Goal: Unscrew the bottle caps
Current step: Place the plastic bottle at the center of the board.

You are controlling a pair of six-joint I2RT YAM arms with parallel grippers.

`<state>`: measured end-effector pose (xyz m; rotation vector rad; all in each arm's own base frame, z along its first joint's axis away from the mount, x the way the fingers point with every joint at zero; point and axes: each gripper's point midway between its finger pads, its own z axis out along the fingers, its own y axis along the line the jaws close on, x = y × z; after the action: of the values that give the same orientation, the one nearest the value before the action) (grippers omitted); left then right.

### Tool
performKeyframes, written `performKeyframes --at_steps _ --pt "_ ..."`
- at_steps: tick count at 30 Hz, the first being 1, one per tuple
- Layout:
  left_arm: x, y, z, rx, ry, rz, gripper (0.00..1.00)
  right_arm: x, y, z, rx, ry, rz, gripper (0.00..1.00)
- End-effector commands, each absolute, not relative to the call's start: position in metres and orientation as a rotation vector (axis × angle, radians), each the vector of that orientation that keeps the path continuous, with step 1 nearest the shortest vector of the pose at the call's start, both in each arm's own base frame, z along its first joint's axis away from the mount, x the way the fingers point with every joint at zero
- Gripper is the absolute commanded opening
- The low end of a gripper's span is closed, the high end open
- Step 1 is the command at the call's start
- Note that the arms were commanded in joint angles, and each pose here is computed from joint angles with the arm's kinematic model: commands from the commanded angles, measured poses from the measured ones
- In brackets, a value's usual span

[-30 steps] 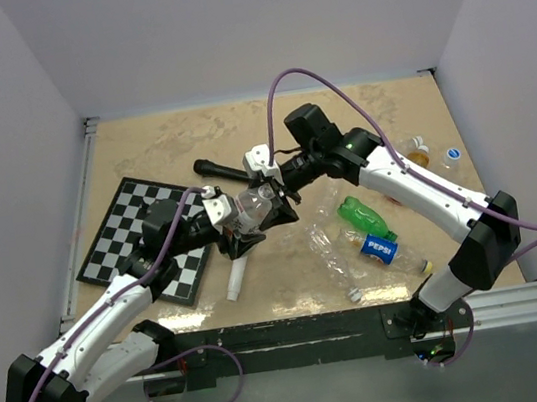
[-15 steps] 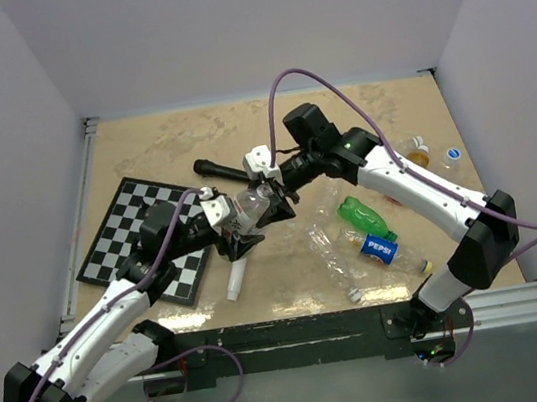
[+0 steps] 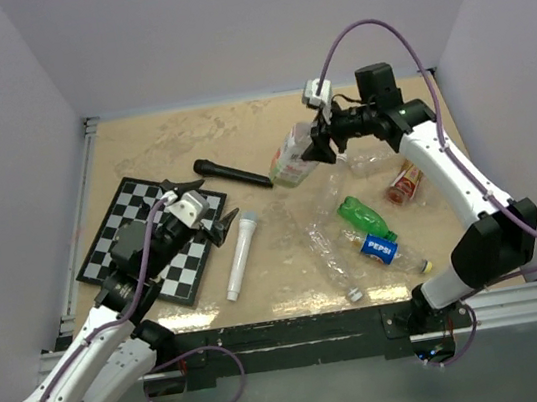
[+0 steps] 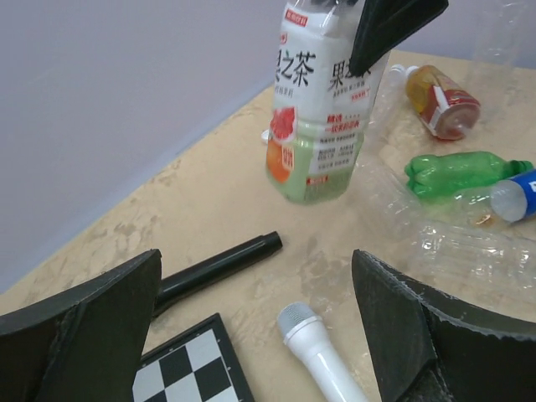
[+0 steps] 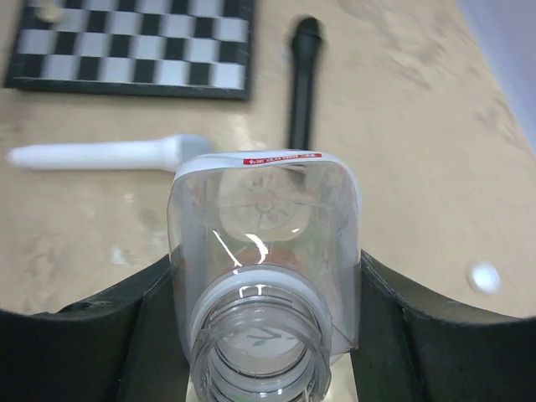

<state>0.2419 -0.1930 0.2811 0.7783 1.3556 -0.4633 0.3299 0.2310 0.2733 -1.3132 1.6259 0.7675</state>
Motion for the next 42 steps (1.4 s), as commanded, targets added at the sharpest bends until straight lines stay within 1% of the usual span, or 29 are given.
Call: performKeyframes --at_steps 1,4,8,10,16,20,24,28,31,34,42 --pt "0.26 -0.174 0.288 0.679 1.392 -0.346 1.0 0.422 0.16 0.292 -0.932 1.811 0.389 0.21" --pt "0.261 -0.176 0.285 0.689 1.41 -0.357 1.0 0.475 0.109 0.284 -0.733 1.929 0.245 0.22" --pt "0.26 -0.179 0.285 0.7 1.408 -0.37 1.0 0.526 0.069 0.277 -0.569 1.993 0.107 0.24" --pt "0.259 -0.179 0.284 0.703 1.408 -0.369 1.0 0.546 0.059 0.267 -0.535 2.029 0.043 0.24" --pt "0.258 -0.178 0.287 0.7 1.401 -0.368 1.0 0.586 0.052 0.24 -0.498 2.088 0.011 0.27" --pt "0.259 -0.178 0.285 0.705 1.405 -0.367 1.0 0.598 0.05 0.225 -0.481 2.108 0.008 0.29" --pt "0.259 -0.179 0.284 0.708 1.405 -0.367 1.0 0.598 0.049 0.21 -0.485 2.138 0.027 0.31" --pt "0.26 -0.179 0.284 0.708 1.407 -0.369 1.0 0.599 0.049 0.203 -0.481 2.152 0.049 0.39" --pt "0.26 -0.179 0.284 0.709 1.41 -0.369 1.0 0.599 0.048 0.198 -0.481 2.162 0.059 0.49" --pt "0.26 -0.179 0.283 0.71 1.411 -0.366 1.0 0.6 0.049 0.194 -0.479 2.167 0.068 0.55" --pt "0.261 -0.179 0.281 0.711 1.415 -0.366 1.0 0.603 0.048 0.193 -0.478 2.165 0.075 0.64"
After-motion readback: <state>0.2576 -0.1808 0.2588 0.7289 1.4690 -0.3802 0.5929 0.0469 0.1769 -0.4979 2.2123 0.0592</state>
